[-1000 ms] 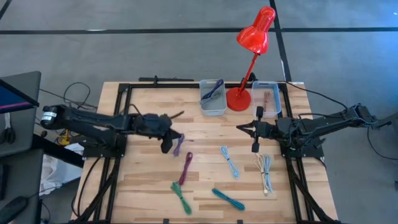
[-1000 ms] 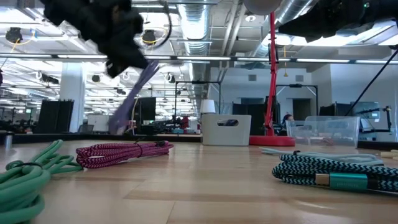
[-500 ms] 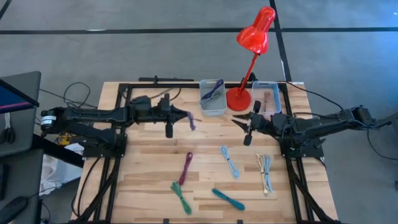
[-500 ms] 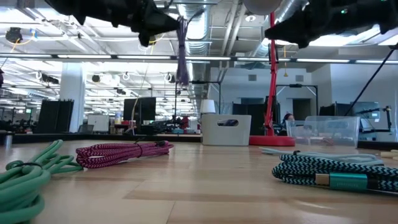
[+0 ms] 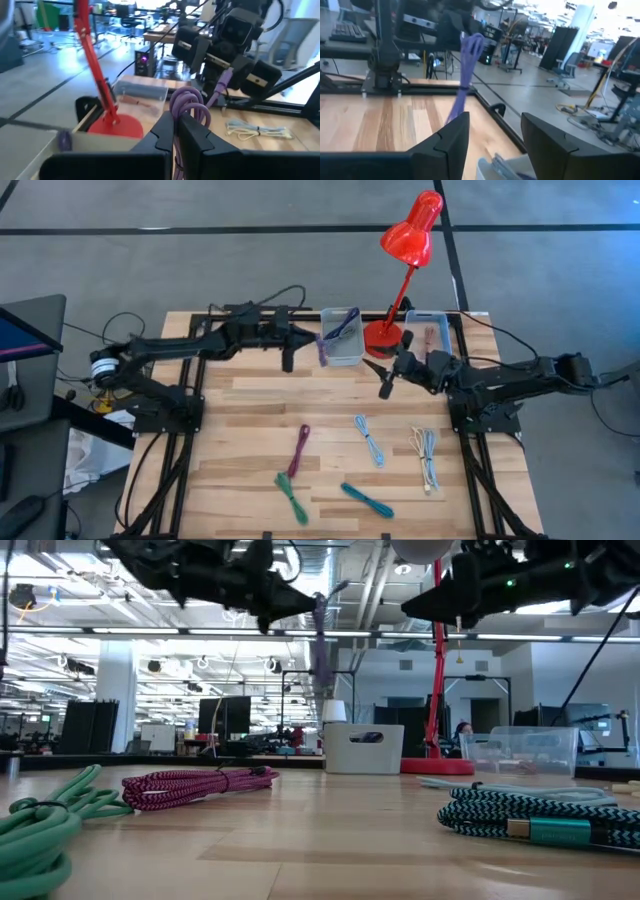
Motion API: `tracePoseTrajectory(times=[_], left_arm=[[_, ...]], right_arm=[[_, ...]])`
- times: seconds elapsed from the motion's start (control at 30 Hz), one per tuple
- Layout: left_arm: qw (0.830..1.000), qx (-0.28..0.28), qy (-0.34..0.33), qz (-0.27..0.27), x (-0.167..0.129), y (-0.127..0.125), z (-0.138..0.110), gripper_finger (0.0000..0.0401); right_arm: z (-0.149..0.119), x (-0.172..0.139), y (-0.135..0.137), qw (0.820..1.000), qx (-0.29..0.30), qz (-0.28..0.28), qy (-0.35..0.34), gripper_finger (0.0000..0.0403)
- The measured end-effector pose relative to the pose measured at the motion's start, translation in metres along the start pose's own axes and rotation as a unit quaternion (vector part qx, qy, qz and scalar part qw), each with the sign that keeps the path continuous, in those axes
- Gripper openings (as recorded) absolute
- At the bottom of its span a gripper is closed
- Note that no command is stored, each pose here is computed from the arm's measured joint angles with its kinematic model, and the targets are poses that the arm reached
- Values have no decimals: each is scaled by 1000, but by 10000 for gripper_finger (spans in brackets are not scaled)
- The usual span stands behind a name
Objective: Pick & Place USB Port
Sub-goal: Put the purple charger cable into the transparent bin
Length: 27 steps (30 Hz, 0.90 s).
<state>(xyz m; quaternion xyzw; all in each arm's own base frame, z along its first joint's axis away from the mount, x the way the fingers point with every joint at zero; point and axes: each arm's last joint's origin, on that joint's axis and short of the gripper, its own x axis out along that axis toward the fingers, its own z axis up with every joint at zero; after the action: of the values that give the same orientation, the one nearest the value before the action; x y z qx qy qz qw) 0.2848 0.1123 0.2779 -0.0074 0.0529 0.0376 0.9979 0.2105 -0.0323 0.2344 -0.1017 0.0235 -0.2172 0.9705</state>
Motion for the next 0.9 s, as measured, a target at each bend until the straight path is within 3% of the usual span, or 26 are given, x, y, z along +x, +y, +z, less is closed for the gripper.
tracePoseTrajectory(times=[0.17,0.33,0.6,0.9], left_arm=[[1000,18,-10,-13,22,11,12,9],[999,30,-18,-16,30,11,19,9],[999,30,-19,-18,30,10,20,9],[999,29,-18,-14,30,10,20,9]], right_arm=[[-5,6,-15,1000,6,-13,5,157],[-15,15,-23,999,36,20,20,145],[-22,45,-12,997,41,42,54,161],[-17,73,3,995,45,82,42,170]])
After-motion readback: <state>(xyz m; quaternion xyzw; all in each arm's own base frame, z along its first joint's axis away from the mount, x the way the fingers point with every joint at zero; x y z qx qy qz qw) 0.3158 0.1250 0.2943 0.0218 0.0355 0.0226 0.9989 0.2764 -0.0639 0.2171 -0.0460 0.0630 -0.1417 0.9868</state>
